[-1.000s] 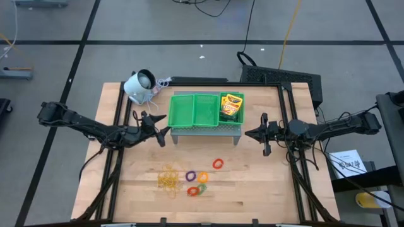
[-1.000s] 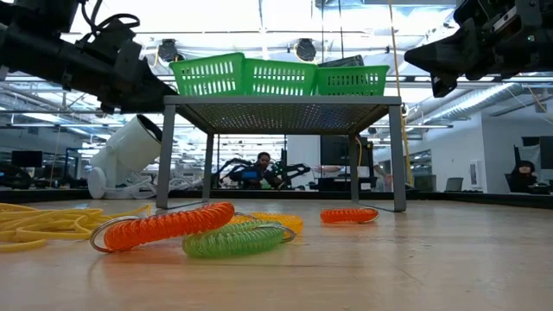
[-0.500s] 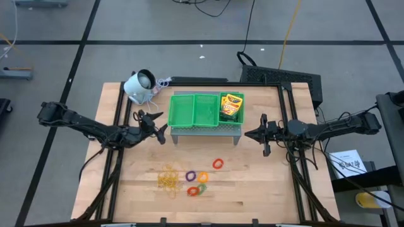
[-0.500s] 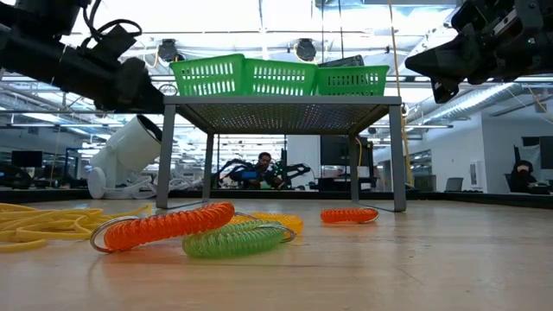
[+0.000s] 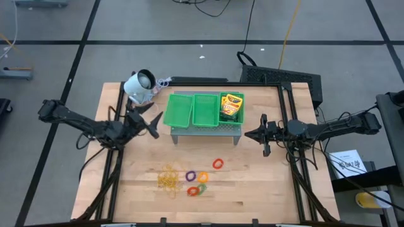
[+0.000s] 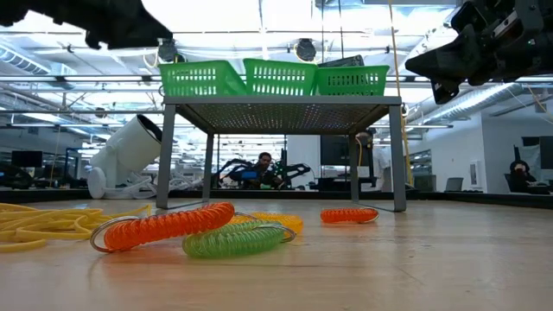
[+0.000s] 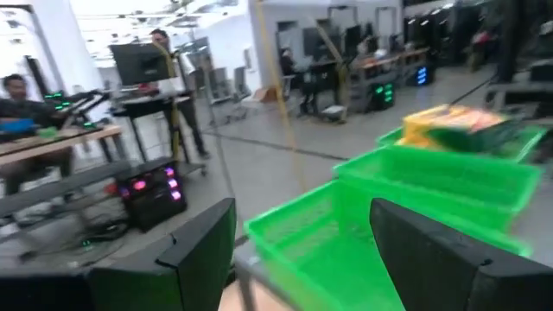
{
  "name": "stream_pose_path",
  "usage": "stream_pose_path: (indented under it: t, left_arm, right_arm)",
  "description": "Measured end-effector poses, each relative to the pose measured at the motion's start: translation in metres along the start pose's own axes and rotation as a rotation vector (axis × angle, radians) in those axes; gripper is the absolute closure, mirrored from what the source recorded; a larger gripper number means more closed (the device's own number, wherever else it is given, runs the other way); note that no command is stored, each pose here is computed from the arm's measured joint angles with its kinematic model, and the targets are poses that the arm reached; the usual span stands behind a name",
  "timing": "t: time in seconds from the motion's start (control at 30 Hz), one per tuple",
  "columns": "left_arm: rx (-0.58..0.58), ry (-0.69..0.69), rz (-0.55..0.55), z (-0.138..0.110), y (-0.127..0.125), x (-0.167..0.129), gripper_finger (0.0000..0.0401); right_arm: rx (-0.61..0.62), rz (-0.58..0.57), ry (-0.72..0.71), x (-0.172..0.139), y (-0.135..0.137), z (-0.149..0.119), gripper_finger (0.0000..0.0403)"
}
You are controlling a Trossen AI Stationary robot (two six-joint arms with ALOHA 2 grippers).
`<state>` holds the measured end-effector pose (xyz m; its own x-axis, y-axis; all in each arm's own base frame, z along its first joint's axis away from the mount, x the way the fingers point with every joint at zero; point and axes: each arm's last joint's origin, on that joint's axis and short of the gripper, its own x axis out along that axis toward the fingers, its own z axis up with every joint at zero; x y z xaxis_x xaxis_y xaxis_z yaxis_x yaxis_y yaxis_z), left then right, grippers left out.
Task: Pick & Place Office Desk Supplies
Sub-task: Adjust the left green basket on the shelf
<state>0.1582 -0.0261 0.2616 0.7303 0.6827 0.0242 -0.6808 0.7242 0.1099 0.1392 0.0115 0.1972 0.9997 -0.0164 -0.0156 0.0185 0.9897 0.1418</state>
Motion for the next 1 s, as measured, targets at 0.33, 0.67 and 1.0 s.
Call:
stream_pose_path:
  t: [0.33, 0.67, 1.0]
  left_arm:
    - [0.06, 0.116, 0.01, -0.02, -0.005, 0.001, 0.013]
    - [-0.026, 0.212, 0.04, -0.039, -0.004, -0.001, 0.013]
    - [-0.006, 0.259, -0.052, -0.047, -0.018, 0.006, 0.013]
  right_arm:
    - [-0.007, -0.001, 0.005, 0.0, 0.0, 0.0, 0.0403]
    - [-0.007, -0.001, 0.004, 0.0, 0.0, 0.0, 0.0403]
    - [-0.007, -0.001, 0.004, 0.0, 0.0, 0.0, 0.0403]
